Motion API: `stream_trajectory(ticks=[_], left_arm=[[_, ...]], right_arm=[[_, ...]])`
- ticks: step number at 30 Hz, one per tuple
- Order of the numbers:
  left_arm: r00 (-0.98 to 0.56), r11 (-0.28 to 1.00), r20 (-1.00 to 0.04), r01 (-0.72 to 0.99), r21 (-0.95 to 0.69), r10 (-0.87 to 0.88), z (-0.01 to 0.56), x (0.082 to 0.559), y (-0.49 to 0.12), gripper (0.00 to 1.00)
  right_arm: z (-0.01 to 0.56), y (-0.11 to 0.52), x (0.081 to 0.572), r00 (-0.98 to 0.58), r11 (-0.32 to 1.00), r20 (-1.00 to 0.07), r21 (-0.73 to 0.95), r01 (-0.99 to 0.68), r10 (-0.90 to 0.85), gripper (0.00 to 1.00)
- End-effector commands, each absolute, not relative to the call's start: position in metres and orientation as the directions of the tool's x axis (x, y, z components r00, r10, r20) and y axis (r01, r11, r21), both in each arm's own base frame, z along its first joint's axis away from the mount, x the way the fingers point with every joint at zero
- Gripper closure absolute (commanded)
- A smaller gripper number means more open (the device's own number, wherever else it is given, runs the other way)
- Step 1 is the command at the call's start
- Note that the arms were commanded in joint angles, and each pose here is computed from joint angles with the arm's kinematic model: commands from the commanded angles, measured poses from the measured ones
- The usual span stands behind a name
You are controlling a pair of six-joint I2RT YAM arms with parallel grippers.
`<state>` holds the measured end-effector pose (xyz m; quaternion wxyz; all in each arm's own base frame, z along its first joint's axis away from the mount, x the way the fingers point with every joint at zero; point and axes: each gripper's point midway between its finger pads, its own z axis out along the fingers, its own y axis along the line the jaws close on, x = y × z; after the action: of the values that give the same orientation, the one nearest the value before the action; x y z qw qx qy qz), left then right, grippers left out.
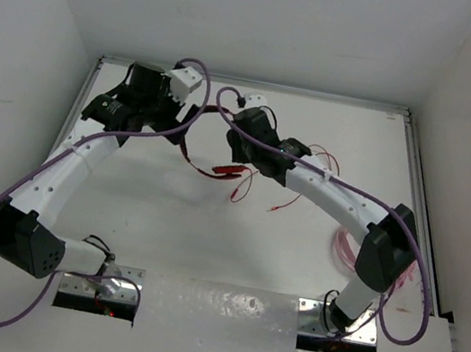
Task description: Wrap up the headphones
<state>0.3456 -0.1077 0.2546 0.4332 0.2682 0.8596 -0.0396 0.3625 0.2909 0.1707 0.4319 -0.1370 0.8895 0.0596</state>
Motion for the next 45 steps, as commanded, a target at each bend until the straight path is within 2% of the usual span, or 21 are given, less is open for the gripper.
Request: stream_trajectory(ticks=[1, 4, 7, 8, 10, 11, 14, 15, 16, 17, 18, 20, 25, 29, 30, 31, 33, 35, 36, 40, 45], left_arm=[[-0.538, 0.902, -0.741, 0.372, 0.220, 0.402, 0.252, 0.346, -0.087, 0.15], [-0.566, 0.923, -0.730, 0.269, 0.275, 0.383, 0.247, 0.349, -0.068, 0.18], [-0.536, 0.924, -0.759, 0.300, 0.237, 0.369, 0.256, 0.352, -0.079, 0.22], [-0.527, 0.925, -0.770, 0.306, 0.224, 0.361, 0.260, 0.353, -0.083, 0.27], [-0.535, 0.931, -0.772, 0.301, 0.205, 0.343, 0.260, 0.355, -0.085, 0.54], [-0.536, 0.933, -0.773, 0.295, 0.204, 0.339, 0.261, 0.355, -0.085, 0.74], [-0.550, 0.936, -0.765, 0.288, 0.203, 0.335, 0.260, 0.352, -0.083, 1.00], [-0.556, 0.937, -0.762, 0.285, 0.201, 0.333, 0.259, 0.350, -0.082, 1.00], [-0.566, 0.940, -0.758, 0.283, 0.190, 0.323, 0.257, 0.348, -0.082, 1.00], [-0.581, 0.942, -0.750, 0.282, 0.180, 0.317, 0.253, 0.345, -0.082, 1.00], [-0.603, 0.951, -0.742, 0.269, 0.154, 0.291, 0.245, 0.340, -0.083, 1.00], [-0.637, 0.959, -0.725, 0.254, 0.123, 0.262, 0.235, 0.334, -0.084, 1.00], [-0.685, 0.967, -0.704, 0.253, 0.011, 0.187, 0.221, 0.329, -0.096, 1.00], [-0.682, 0.969, -0.719, 0.242, -0.046, 0.137, 0.241, 0.346, -0.097, 1.00], [-0.691, 0.969, -0.711, 0.240, -0.062, 0.126, 0.242, 0.353, -0.099, 1.00], [-0.698, 0.966, -0.709, 0.239, -0.097, 0.101, 0.248, 0.356, -0.099, 1.00], [-0.664, 0.957, -0.747, 0.240, -0.165, 0.037, 0.282, 0.374, -0.106, 1.00], [-0.645, 0.939, -0.764, 0.261, -0.223, -0.002, 0.307, 0.382, -0.108, 1.00], [-0.609, 0.928, -0.793, 0.281, -0.245, -0.025, 0.332, 0.392, -0.112, 1.00], [-0.528, 0.918, -0.848, 0.312, -0.245, -0.047, 0.376, 0.402, -0.112, 1.00], [-0.464, 0.895, -0.882, 0.353, -0.273, -0.087, 0.410, 0.399, -0.120, 1.00]], right_arm=[[0.241, 0.336, 0.371, -0.459, 0.939, -0.887, 0.107, -0.326, -0.058, 1.00], [0.249, 0.350, 0.359, -0.446, 0.922, -0.893, 0.116, -0.369, -0.066, 1.00], [0.253, 0.357, 0.350, -0.447, 0.907, -0.892, 0.127, -0.401, -0.073, 1.00], [0.255, 0.358, 0.348, -0.443, 0.904, -0.893, 0.127, -0.408, -0.074, 1.00], [0.255, 0.360, 0.345, -0.436, 0.895, -0.896, 0.121, -0.428, -0.087, 1.00], [0.257, 0.359, 0.345, -0.431, 0.894, -0.898, 0.122, -0.432, -0.086, 1.00], [0.258, 0.357, 0.342, -0.417, 0.885, -0.900, 0.088, -0.457, -0.125, 1.00], [0.262, 0.357, 0.343, -0.409, 0.881, -0.902, 0.080, -0.466, -0.134, 0.96], [0.263, 0.355, 0.342, -0.396, 0.873, -0.902, 0.044, -0.485, -0.175, 0.66], [0.267, 0.355, 0.340, -0.385, 0.864, -0.902, 0.028, -0.502, -0.195, 0.47], [0.280, 0.352, 0.339, -0.356, 0.851, -0.906, -0.009, -0.525, -0.228, 0.18], [0.299, 0.347, 0.336, -0.314, 0.837, -0.916, -0.042, -0.546, -0.251, 0.04], [0.371, 0.303, 0.314, -0.161, 0.826, -0.965, -0.085, -0.557, -0.208, 0.01], [0.376, 0.278, 0.276, -0.072, 0.760, -0.978, -0.106, -0.641, -0.197, 0.01], [0.347, 0.275, 0.267, -0.087, 0.726, -0.965, -0.126, -0.676, -0.248, 0.04], [0.351, 0.262, 0.257, -0.030, 0.712, -0.967, -0.165, -0.682, -0.252, 0.07], [0.301, 0.245, 0.253, -0.020, 0.690, -0.930, -0.257, -0.676, -0.367, 0.21], [0.294, 0.217, 0.259, 0.062, 0.708, -0.896, -0.389, -0.590, -0.440, 0.25], [0.257, 0.203, 0.262, 0.076, 0.657, -0.826, -0.496, -0.567, -0.558, 0.24], [0.235, 0.176, 0.284, 0.185, 0.604, -0.720, -0.672, -0.429, -0.669, 0.09], [0.201, 0.160, 0.322, 0.146, 0.598, -0.737, -0.633, -0.492, -0.660, 0.01]])
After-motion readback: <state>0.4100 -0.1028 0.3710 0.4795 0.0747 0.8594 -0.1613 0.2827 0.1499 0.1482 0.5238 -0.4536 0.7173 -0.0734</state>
